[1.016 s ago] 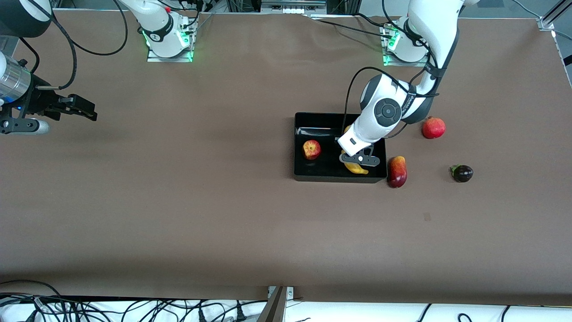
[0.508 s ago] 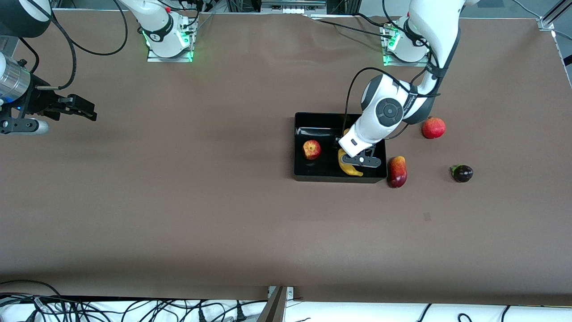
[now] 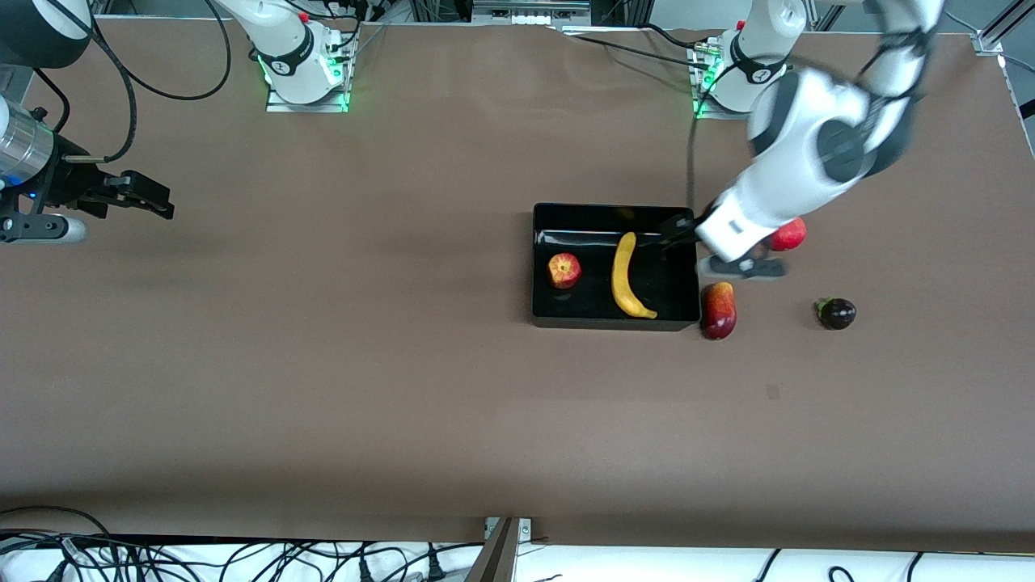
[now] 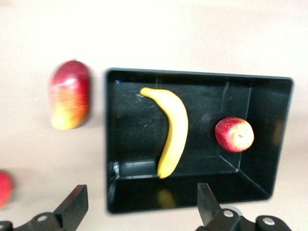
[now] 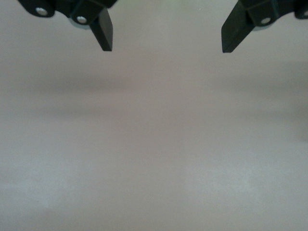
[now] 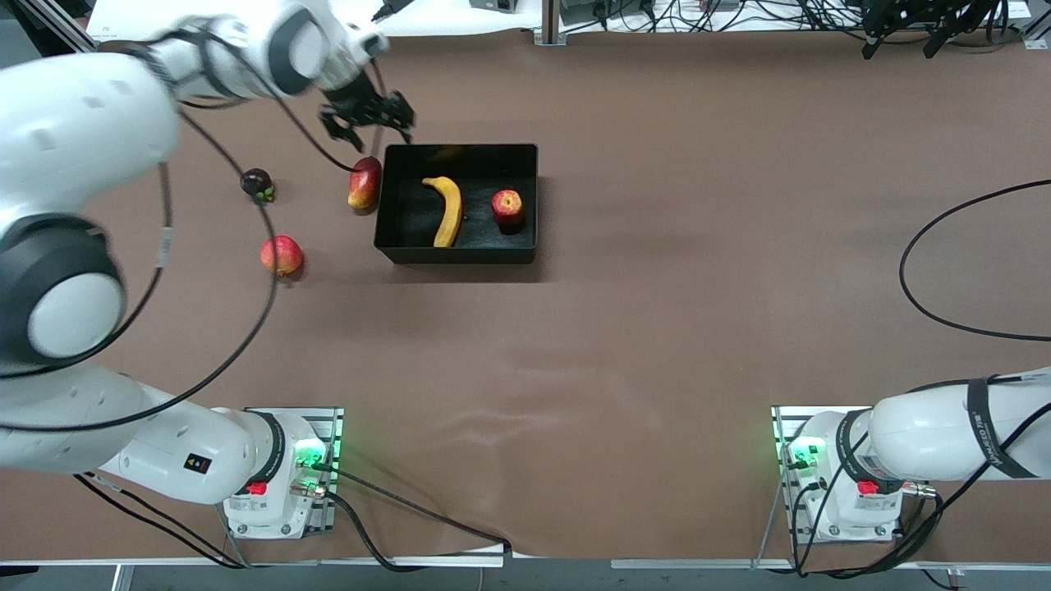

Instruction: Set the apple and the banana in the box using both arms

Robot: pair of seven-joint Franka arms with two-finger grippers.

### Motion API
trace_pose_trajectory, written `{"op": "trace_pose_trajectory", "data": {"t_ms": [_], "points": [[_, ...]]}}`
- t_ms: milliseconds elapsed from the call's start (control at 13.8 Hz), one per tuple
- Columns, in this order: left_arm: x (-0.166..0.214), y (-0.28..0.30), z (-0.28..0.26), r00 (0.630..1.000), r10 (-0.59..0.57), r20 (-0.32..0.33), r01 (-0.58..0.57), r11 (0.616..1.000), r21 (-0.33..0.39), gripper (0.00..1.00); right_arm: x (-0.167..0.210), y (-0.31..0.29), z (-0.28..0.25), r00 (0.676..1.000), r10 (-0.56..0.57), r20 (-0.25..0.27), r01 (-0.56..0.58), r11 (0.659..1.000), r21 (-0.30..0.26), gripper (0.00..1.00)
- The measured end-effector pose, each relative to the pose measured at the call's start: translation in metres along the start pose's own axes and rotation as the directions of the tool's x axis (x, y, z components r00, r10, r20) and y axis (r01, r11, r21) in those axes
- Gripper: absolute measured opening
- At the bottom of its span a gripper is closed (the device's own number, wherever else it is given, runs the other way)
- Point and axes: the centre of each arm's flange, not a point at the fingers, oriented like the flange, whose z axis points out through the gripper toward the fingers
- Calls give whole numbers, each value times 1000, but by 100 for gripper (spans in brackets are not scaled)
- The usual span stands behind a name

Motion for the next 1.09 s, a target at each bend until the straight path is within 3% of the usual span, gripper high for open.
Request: {"op": "trace_pose_trajectory", "data": {"t_ms": [145, 508, 1089], "points": [[-13, -24, -51, 999, 13, -32, -11, 999, 45, 100, 0, 1, 0, 1000, 1, 1, -1, 1000, 0, 100], [-31, -63, -156, 999, -6, -39, 13, 987, 160, 100, 0, 1, 0, 1000, 2, 1, -2, 1000, 0, 100], [-32, -65, -173, 999, -6, -41, 14, 981, 193, 100, 0, 1, 0, 1000, 1, 2, -1, 1000, 0, 100]]}}
